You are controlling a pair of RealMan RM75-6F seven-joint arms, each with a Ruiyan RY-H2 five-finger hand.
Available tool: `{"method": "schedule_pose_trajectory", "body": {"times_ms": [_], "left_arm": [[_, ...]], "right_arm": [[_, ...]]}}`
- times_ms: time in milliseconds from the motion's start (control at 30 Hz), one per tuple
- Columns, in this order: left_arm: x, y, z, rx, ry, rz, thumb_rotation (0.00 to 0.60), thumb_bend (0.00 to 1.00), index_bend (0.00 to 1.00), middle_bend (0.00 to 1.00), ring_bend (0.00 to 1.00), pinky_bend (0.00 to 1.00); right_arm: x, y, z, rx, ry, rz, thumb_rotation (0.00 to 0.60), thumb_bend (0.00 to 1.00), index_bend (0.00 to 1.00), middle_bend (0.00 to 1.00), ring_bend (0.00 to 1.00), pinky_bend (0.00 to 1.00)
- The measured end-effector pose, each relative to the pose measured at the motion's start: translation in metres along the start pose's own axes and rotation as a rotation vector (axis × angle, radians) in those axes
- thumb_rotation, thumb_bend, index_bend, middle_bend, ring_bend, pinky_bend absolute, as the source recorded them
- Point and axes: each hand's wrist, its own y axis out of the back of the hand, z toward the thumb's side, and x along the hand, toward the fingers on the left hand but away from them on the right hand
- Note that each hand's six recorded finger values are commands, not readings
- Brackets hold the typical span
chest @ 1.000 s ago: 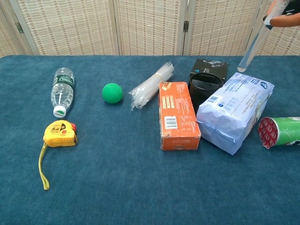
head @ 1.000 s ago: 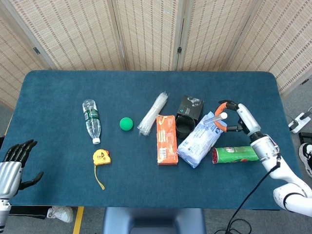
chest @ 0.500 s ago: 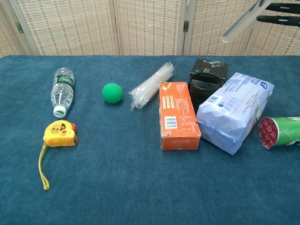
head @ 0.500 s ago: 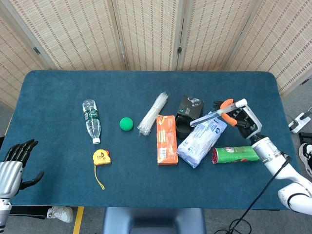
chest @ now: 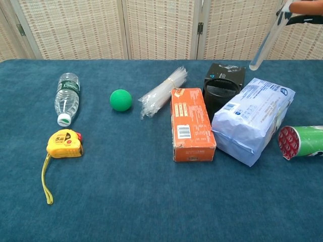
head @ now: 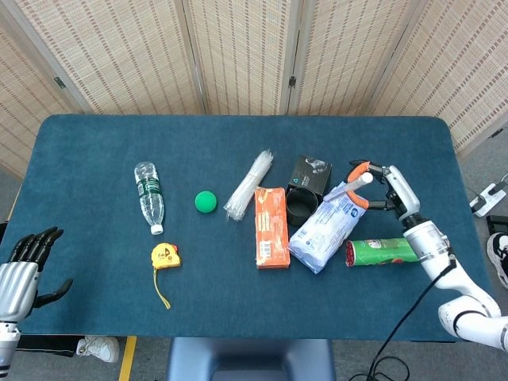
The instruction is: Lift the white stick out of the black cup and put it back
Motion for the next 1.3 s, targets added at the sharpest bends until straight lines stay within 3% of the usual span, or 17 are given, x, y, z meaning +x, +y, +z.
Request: {"method": "schedule_pose_trajectory", "body": {"times_ms": [67, 167, 833, 1300], "left_arm": [[0.0, 0.0, -0.001, -0.001, 0.002, 0.0, 0.6, 0.29, 0.14, 0.12, 0.13, 0.14], [-0.001, -0.001, -0.002, -0.002, 0.005, -0.001, 0.6, 0.29, 0.14, 0.12, 0.13, 0.14], [-0.003, -0.002, -0.007, -0.01, 0.017, -0.002, 0.6, 0.29, 0.14, 0.12, 0.13, 0.14], [-0.004, -0.004, -0.011, -0.014, 0.028, -0.006, 0.6, 0.29, 0.14, 0.12, 0.13, 0.14]], "right_arm": [[-0.004, -0.004, 0.001, 0.11, -0.002, -0.01, 0.6, 0.48, 0.63, 0.45, 0.17, 0.15], [-0.013, -0.013, 0.001, 0.181, -0.013, -0.017, 0.6, 0.48, 0.63, 0.45, 0.17, 0.15], [-0.055, -0.074, -0.017, 0.144, -0.08, 0.067, 0.6, 0.48, 0.63, 0.45, 0.17, 0.15], [-0.062, -0.094, -0.05, 0.125, -0.146, 0.079, 0.6, 0.48, 0.62, 0.38, 0.13, 0.14]]}}
